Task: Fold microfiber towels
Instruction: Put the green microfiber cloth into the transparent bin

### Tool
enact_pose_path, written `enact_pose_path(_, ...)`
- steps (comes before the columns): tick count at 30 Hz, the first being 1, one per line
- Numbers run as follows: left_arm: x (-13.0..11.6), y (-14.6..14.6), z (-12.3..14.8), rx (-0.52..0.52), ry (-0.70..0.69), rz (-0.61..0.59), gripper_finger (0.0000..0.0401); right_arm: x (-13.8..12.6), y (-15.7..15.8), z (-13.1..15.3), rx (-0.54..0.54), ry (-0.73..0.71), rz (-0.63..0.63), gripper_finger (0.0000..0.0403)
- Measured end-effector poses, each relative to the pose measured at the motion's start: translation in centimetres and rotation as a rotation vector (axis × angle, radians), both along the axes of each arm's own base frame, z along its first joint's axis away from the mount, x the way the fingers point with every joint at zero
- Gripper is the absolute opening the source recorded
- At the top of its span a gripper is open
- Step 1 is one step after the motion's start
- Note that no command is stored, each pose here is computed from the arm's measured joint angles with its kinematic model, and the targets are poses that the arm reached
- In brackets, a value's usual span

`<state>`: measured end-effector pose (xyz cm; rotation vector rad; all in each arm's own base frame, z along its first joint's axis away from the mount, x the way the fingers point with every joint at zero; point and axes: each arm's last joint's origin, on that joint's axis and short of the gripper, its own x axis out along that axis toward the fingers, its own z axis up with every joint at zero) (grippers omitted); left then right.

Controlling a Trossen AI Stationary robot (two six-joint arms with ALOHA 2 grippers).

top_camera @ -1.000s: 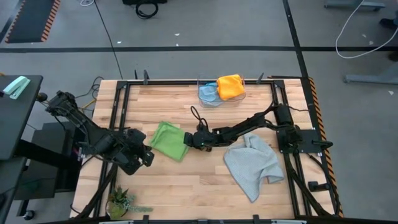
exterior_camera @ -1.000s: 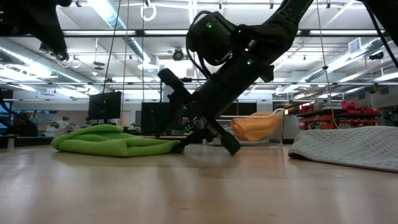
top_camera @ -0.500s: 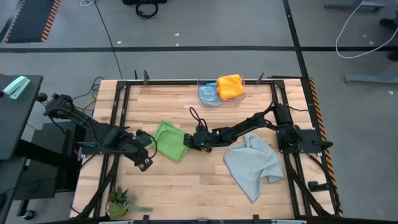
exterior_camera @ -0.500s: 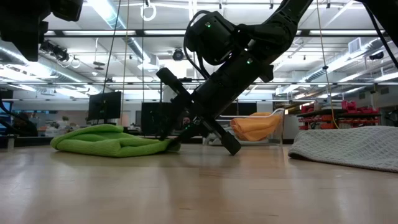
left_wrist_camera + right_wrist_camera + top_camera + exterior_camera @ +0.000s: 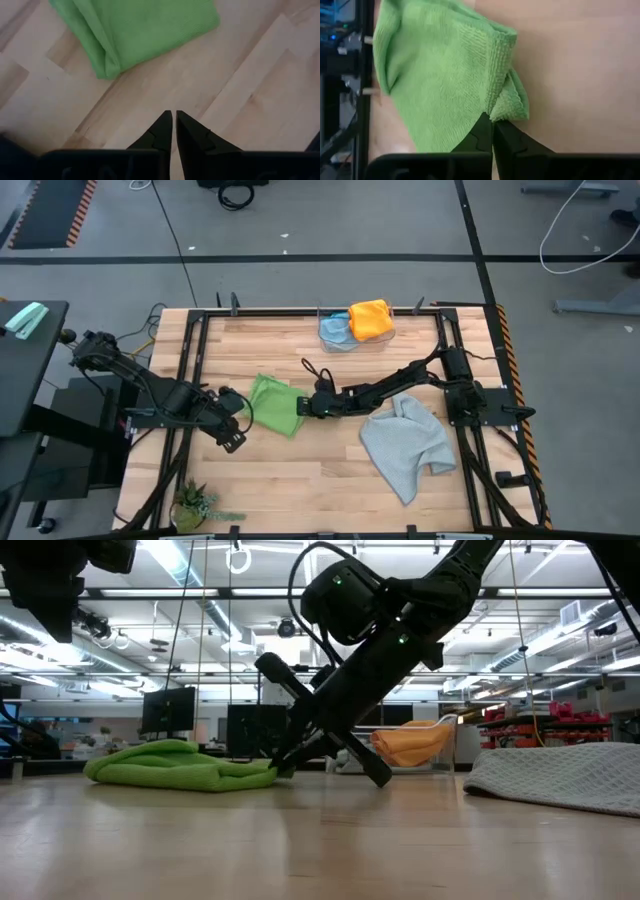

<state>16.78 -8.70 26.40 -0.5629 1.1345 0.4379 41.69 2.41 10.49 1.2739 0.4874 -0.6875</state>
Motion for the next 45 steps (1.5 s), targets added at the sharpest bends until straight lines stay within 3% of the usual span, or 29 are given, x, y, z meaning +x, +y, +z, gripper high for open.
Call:
enact_pose_path(12,0.8,1.7,0.1,0.03,-0.027,0.117,0.0027,-0.1,-2.2,1.1,-0.036,-0.002,-0.021,0.0001)
enact_pose_path(15,1.1,2.3,0.1,0.043,-0.024,0.121,0.0024,-0.3,-2.9,2.3,-0.048,-0.004,-0.025,0.0001)
enact_pose_path(20,1.5,3.3,0.1,0.06,-0.025,0.127,0.0027,-1.1,-4.1,5.4,-0.173,0.008,0.054,0.0)
enact_pose_path(26,2.4,4.7,0.3,0.077,-0.066,0.129,0.0035,-2.7,-6.1,8.1,-0.249,0.074,0.084,0.0)
enact_pose_path(36,3.9,7.3,0.8,0.099,-0.172,0.146,0.0026,-5.9,-10.7,12.6,-0.245,0.072,0.069,0.0)
enact_pose_path(45,4.7,10.2,1.3,0.107,-0.248,0.21,0.0029,-8.6,-15.7,15.0,-0.224,0.032,0.063,0.0)
